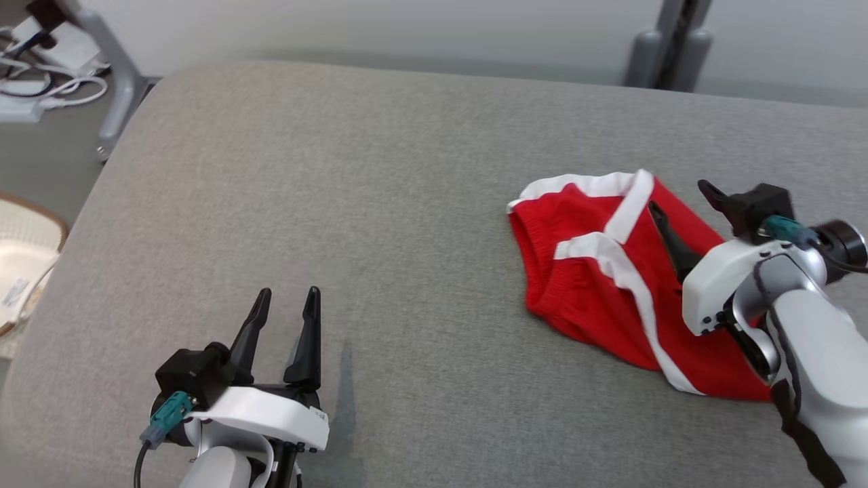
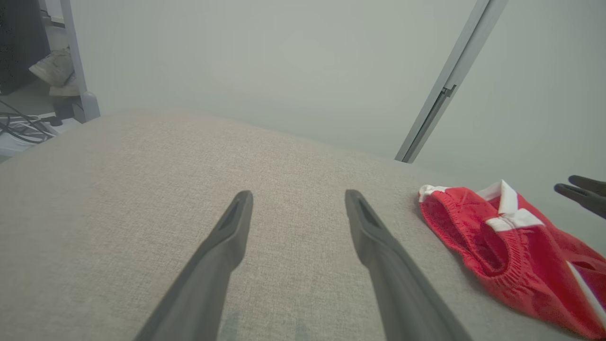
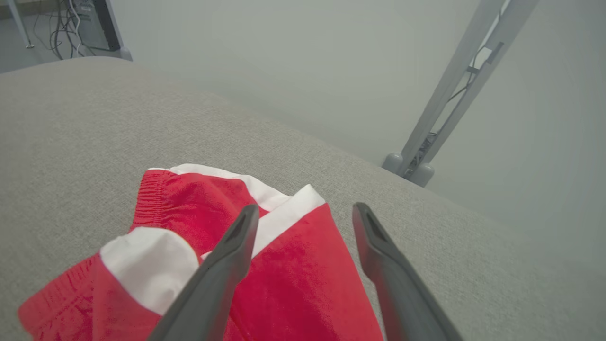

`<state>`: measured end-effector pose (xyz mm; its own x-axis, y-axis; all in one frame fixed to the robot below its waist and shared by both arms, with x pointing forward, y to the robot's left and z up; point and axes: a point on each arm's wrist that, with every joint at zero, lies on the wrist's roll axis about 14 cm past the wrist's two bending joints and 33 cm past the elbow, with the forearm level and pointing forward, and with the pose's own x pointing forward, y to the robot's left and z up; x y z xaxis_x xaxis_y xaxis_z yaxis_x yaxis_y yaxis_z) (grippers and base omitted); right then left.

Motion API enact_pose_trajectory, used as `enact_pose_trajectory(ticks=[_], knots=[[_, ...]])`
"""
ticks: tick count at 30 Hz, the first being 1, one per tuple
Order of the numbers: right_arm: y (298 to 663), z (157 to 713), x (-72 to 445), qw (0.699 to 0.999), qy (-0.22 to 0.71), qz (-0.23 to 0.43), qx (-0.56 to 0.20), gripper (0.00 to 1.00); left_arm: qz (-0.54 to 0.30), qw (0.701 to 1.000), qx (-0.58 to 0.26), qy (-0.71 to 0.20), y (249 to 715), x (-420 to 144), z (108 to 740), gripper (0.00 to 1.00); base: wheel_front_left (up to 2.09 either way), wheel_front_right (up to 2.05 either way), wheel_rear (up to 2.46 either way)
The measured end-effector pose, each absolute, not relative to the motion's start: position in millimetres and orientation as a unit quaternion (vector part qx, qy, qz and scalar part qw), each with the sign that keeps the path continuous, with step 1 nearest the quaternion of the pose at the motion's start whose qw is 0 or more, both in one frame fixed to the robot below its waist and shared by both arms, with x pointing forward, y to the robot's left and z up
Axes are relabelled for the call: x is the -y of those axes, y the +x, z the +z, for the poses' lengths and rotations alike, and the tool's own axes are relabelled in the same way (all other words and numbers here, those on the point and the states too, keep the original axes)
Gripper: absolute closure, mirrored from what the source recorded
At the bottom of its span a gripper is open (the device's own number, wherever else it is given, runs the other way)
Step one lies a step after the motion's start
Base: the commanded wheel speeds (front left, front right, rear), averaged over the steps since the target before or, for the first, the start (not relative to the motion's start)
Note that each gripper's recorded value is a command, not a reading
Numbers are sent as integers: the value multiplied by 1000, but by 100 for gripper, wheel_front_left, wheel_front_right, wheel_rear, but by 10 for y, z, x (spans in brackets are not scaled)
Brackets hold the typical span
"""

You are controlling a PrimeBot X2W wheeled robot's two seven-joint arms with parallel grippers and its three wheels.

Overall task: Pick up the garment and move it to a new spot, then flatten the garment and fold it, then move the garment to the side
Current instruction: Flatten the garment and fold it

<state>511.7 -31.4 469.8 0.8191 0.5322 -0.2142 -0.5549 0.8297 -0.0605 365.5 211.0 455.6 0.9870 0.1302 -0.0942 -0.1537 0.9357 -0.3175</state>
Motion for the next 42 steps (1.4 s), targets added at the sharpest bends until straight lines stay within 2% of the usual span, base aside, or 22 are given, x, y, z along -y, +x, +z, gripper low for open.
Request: enact_pose_trajectory(ticks=[2, 13, 14, 15, 24, 29, 35, 36, 37, 42], knots=[[5188, 4597, 248, 941, -113, 301, -105, 0, 80, 983, -38, -162, 3645, -2154, 4541, 0, 0, 0, 0], [5391, 4156, 14, 923, -135, 311, -185, 0, 114, 979, -59, -160, 3525, -2310, 4415, 0, 0, 0, 0], [5385, 4116, 15, 920, -139, 310, -194, 66, 116, 979, -59, -160, 3522, -2311, 4415, 0, 0, 0, 0], [5386, 4095, 24, 917, -148, 311, -199, 100, 116, 979, -59, -160, 3522, -2311, 4415, 0, 0, 0, 0], [5538, 4222, 195, 923, -170, 292, -186, 100, 109, 978, -56, -166, 3586, -2254, 4436, 0, 0, 0, 0], [5736, 4309, 488, 938, -146, 251, -190, 100, 101, 979, -58, -168, 3625, -2207, 4428, 0, 0, 0, 0], [5936, 4195, 968, 940, -152, 205, -225, 100, 92, 980, -63, -167, 3686, -2165, 4402, 0, 0, 0, 0], [5982, 4194, 1064, 943, -146, 193, -228, 93, 93, 980, -65, -166, 3682, -2175, 4394, 0, 0, 0, 0], [6050, 4225, 1162, 948, -137, 180, -226, 0, 95, 979, -65, -165, 3682, -2192, 4389, 0, 0, 0, 0], [6266, 4278, 1700, 955, -144, 114, -231, 0, 105, 979, -71, -160, 3663, -2261, 4354, 0, 0, 0, 0]])
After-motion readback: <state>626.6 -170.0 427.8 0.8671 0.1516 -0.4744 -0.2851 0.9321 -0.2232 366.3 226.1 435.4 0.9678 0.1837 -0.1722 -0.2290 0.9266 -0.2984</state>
